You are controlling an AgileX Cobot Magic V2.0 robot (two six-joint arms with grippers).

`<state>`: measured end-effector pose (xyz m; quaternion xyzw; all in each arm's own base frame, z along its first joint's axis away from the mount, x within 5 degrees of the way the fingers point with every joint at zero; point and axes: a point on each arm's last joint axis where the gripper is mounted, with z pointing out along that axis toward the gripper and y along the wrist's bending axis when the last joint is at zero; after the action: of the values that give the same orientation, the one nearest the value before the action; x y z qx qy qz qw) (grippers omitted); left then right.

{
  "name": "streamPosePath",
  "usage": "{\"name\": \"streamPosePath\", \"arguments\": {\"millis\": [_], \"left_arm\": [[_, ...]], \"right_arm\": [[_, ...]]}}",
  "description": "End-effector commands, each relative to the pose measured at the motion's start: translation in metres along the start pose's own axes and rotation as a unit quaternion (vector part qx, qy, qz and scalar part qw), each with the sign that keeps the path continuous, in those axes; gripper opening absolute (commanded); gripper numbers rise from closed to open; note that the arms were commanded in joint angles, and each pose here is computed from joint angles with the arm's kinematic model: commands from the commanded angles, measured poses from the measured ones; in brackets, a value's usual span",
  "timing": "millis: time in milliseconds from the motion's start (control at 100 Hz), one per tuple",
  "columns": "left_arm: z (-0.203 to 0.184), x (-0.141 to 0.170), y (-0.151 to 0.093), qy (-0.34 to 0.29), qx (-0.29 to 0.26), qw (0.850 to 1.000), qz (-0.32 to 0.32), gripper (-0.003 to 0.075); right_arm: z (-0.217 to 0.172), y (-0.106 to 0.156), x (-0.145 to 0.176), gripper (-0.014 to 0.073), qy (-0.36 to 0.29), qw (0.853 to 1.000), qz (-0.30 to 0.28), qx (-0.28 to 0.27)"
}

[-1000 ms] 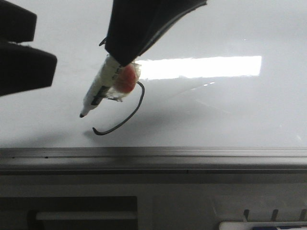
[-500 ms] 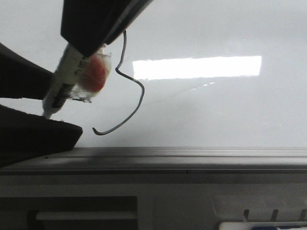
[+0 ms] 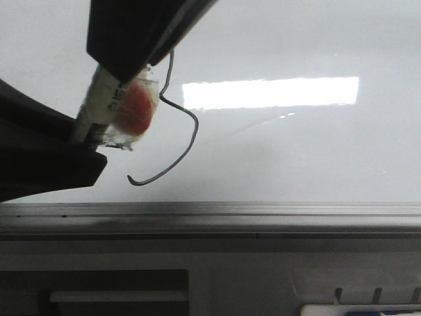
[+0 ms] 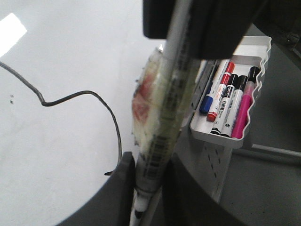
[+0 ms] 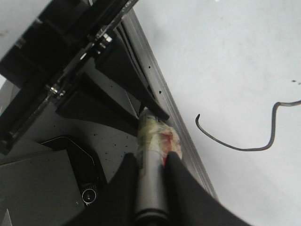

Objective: Write number 3 on whiteboard

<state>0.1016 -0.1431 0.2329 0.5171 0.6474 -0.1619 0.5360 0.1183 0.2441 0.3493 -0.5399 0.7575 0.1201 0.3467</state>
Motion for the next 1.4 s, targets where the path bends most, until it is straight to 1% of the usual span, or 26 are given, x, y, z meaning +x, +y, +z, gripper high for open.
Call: {"name": "streamPosePath", "arguments": {"millis": [0,20,40,60,70,90,120,150,190,210,260,290,320,340,350,390,470,530,670,830,990,1200,1230,1280,1350,1390], "left_arm": [[-0.001,-0.016,0.005,-0.055,-0.014,0.998,-0.015,-0.0020],[-0.001,-0.016,0.005,-0.055,-0.014,0.998,-0.015,-0.0020],[-0.001,-0.016,0.005,-0.055,-0.014,0.998,-0.015,-0.0020],[-0.001,-0.016,0.005,-0.055,-0.014,0.998,-0.016,-0.0021],[-0.001,-0.016,0.005,-0.055,-0.014,0.998,-0.016,-0.0020],[-0.001,-0.016,0.005,-0.055,-0.014,0.998,-0.020,-0.0020],[-0.001,-0.016,0.005,-0.054,-0.016,0.998,-0.028,-0.0021],[-0.001,-0.016,0.006,-0.054,-0.018,0.997,-0.042,-0.0020],[-0.001,-0.016,0.007,-0.053,-0.024,0.995,-0.080,-0.0021],[-0.001,-0.015,0.008,-0.052,-0.028,0.993,-0.107,-0.0020],[-0.002,-0.013,0.012,-0.048,-0.042,0.980,-0.186,-0.0021],[-0.001,-0.012,0.014,-0.043,-0.052,0.969,-0.236,-0.0021],[0.000,-0.009,0.016,-0.038,-0.064,0.953,-0.294,-0.0021],[0.000,-0.007,0.018,-0.035,-0.069,0.946,-0.315,-0.0021],[0.001,-0.006,0.019,-0.033,-0.074,0.939,-0.333,-0.0021],[0.002,-0.003,0.020,-0.025,-0.084,0.922,-0.378,-0.0021],[0.006,0.003,0.023,-0.011,-0.102,0.892,-0.440,-0.0021],[0.009,0.007,0.023,-0.002,-0.108,0.881,-0.460,-0.0021],[0.016,0.013,0.024,0.015,-0.122,0.864,-0.488,-0.0021],[0.019,0.014,0.027,0.007,-0.141,0.863,-0.486,-0.0021],[0.020,0.010,0.030,-0.002,-0.143,0.863,-0.485,-0.0020],[0.020,0.008,0.032,-0.014,-0.153,0.862,-0.483,-0.0008],[0.019,0.008,0.032,-0.015,-0.154,0.862,-0.483,0.0009],[0.019,0.008,0.033,-0.016,-0.154,0.862,-0.483,0.0065],[0.019,0.008,0.033,-0.019,-0.157,0.862,-0.482,0.0193],[0.019,0.007,0.035,-0.026,-0.163,0.861,-0.481,0.0283]], "right_arm": [[-0.019,-0.004,-0.012,0.0001,-0.053,0.999,0.004,0.007],[-0.019,-0.004,-0.012,0.0030,-0.053,0.999,0.004,0.007],[-0.019,-0.004,-0.012,0.0082,-0.053,0.999,0.004,0.007],[-0.019,-0.004,-0.012,0.0144,-0.052,0.999,0.004,0.007],[-0.019,-0.004,-0.012,0.0190,-0.052,0.999,0.004,0.007],[-0.019,-0.004,-0.012,0.0239,-0.052,0.999,0.004,0.007],[-0.019,-0.005,-0.012,0.0363,-0.054,0.998,-0.001,0.012],[-0.020,-0.006,-0.013,0.0456,-0.055,0.998,-0.005,0.017],[-0.022,-0.009,-0.013,0.0569,-0.058,0.998,-0.018,0.032],[-0.023,-0.010,-0.013,0.0610,-0.059,0.997,-0.025,0.039],[-0.029,-0.015,-0.012,0.0665,-0.066,0.995,-0.037,0.063],[-0.034,-0.018,-0.012,0.0671,-0.073,0.994,-0.036,0.076],[-0.038,-0.021,-0.012,0.0671,-0.080,0.992,-0.035,0.090],[-0.042,-0.023,-0.012,0.0671,-0.085,0.991,-0.033,0.099],[-0.043,-0.024,-0.012,0.0671,-0.088,0.991,-0.029,0.102],[-0.051,-0.027,-0.011,0.0671,-0.097,0.988,-0.027,0.119],[-0.066,-0.033,-0.009,0.0671,-0.114,0.983,-0.018,0.144],[-0.077,-0.035,-0.007,0.0671,-0.124,0.980,-0.015,0.152],[-0.092,-0.038,-0.001,0.0671,-0.134,0.979,0.003,0.156],[-0.095,-0.039,0.002,0.0671,-0.131,0.979,0.017,0.158],[-0.094,-0.039,0.005,0.0671,-0.118,0.980,0.021,0.160],[-0.094,-0.039,0.005,0.0671,-0.120,0.979,0.037,0.158],[-0.094,-0.039,0.005,0.0671,-0.120,0.979,0.037,0.158],[-0.094,-0.039,0.005,0.0671,-0.120,0.979,0.037,0.158],[-0.094,-0.039,0.005,0.0671,-0.120,0.979,0.037,0.158],[-0.094,-0.039,0.005,0.0671,-0.120,0.979,0.037,0.158]]}}
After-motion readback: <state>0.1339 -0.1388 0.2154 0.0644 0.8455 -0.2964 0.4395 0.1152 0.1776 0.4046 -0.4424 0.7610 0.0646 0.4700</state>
